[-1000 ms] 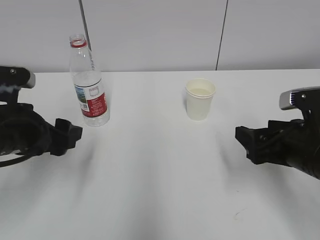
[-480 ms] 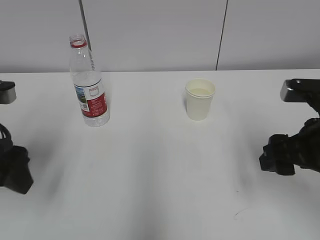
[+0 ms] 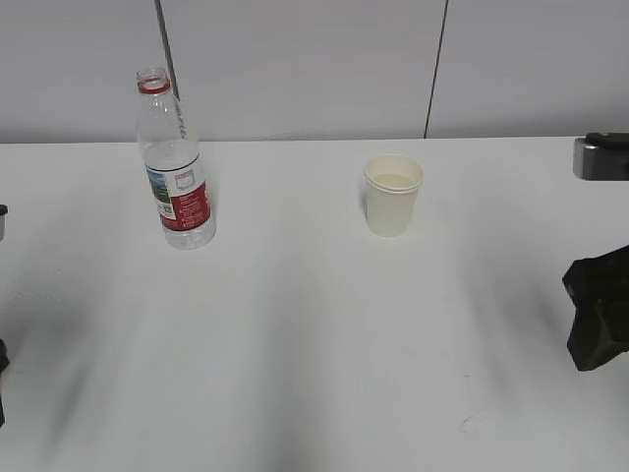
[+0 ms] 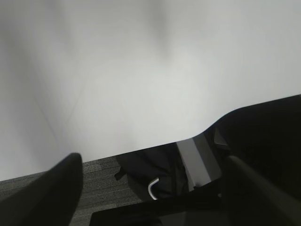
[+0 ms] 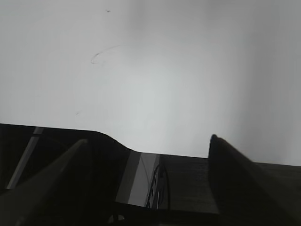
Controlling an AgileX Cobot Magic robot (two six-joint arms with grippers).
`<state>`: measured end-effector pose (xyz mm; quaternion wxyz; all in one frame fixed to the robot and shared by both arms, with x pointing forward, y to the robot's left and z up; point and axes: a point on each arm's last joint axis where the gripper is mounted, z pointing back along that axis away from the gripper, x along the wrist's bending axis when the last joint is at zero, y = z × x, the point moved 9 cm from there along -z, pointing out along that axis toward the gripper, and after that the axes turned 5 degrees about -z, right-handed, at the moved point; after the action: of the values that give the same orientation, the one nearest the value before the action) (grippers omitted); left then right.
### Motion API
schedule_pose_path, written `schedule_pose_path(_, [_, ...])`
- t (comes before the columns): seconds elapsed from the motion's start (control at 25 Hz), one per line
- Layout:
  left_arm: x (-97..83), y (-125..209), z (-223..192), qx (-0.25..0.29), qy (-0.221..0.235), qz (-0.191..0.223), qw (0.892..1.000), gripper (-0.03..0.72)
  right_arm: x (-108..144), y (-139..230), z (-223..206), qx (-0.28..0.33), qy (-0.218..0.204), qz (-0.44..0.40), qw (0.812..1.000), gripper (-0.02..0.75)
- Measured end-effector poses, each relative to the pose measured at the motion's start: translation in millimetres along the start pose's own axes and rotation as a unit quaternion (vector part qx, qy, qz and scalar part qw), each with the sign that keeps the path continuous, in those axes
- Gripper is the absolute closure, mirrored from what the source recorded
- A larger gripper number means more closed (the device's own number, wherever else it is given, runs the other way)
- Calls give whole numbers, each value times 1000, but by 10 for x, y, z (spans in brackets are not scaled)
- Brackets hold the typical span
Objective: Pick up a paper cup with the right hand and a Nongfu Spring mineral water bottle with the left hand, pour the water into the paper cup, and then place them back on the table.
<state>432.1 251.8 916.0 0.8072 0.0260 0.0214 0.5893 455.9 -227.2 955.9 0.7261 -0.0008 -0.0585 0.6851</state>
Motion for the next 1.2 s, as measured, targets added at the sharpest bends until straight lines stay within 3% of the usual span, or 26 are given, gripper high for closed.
schedule_pose_path(0.12, [0,3,0,1,0,8,1000,140,3,4,17,2,0,0,1000,165])
schedule_pose_path(0.44, [0,6,3,1,0,76,997,140,40,27,28,6,-11,7,1000,165])
schedule_pose_path(0.64, [190,26,75,-18,-52,110,992,140,40,31,43,3,-12,43,999,166])
schedule_pose_path(0.76, [248,57,199,-49,-67,116,990,141,40,49,106,-10,-17,59,998,167])
schedule_pose_path(0.96, [160,184,506,-127,-39,120,984,189,-9,215,275,-50,-28,70,996,192])
schedule_pose_path(1.2, [90,512,954,-254,-19,113,960,289,-102,494,521,-121,-40,108,986,214])
